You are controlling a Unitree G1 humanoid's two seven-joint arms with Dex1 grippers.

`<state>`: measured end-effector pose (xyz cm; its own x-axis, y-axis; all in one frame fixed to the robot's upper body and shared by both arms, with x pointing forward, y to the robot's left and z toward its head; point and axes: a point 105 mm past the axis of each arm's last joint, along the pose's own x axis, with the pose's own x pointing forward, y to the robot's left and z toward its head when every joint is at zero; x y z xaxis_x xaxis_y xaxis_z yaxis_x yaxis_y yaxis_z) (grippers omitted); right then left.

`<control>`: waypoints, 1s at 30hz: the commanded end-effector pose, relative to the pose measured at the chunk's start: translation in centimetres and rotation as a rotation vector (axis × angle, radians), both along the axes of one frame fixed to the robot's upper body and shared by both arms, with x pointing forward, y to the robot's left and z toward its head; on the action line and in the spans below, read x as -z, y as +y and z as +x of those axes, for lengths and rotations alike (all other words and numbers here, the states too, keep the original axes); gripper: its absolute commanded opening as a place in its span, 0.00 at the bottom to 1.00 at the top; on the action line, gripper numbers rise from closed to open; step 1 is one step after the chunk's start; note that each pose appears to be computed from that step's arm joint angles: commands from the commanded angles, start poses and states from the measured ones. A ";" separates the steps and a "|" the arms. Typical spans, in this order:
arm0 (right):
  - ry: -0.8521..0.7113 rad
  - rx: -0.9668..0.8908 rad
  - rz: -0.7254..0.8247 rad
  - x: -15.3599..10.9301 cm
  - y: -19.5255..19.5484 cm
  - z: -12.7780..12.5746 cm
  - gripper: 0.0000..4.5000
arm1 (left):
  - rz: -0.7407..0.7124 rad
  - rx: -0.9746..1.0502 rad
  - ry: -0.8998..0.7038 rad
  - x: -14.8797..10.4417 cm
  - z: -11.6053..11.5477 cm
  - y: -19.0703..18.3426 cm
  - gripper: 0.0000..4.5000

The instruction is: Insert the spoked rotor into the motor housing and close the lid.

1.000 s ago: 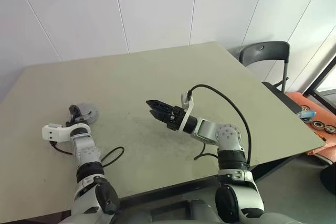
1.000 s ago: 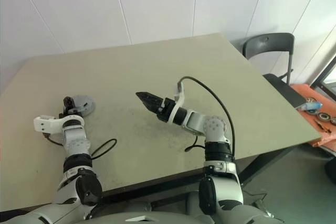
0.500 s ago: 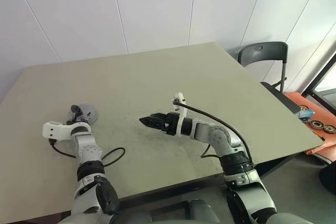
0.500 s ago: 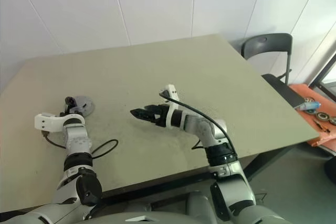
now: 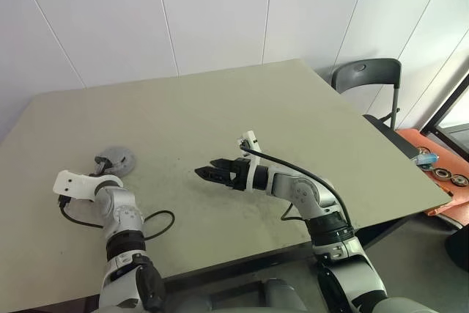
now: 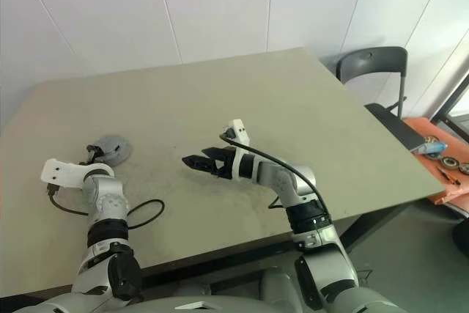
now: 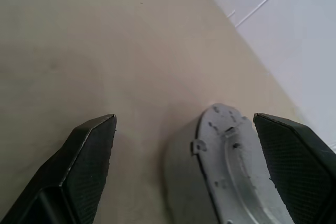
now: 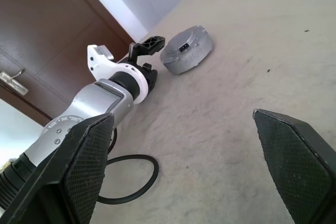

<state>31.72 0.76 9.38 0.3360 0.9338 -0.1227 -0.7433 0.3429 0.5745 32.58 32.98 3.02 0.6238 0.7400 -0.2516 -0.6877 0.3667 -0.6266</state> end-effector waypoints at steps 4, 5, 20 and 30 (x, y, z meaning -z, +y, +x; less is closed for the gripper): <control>-0.071 -0.010 0.010 -1.2 0.2 0.1 1.00 | 0.212 0.063 0.009 -3.3 0.2 0.7 0.99; -0.080 -0.004 0.003 -1.1 0.2 0.2 1.00 | 0.231 0.120 -0.019 -4.0 0.8 0.1 0.99; -0.299 0.206 -0.112 -0.9 -3.2 2.7 1.00 | 0.774 1.173 -0.339 -7.7 0.4 -11.8 0.99; -0.471 0.247 -0.178 -1.5 -7.2 1.7 1.00 | 0.873 1.540 -0.410 -6.9 -2.8 -14.0 0.99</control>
<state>33.28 -5.94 8.60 0.5878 0.7978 -0.1337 -0.7718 0.6027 0.2029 30.58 20.20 9.59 0.7806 -0.6006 0.1732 0.6088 0.7933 0.0072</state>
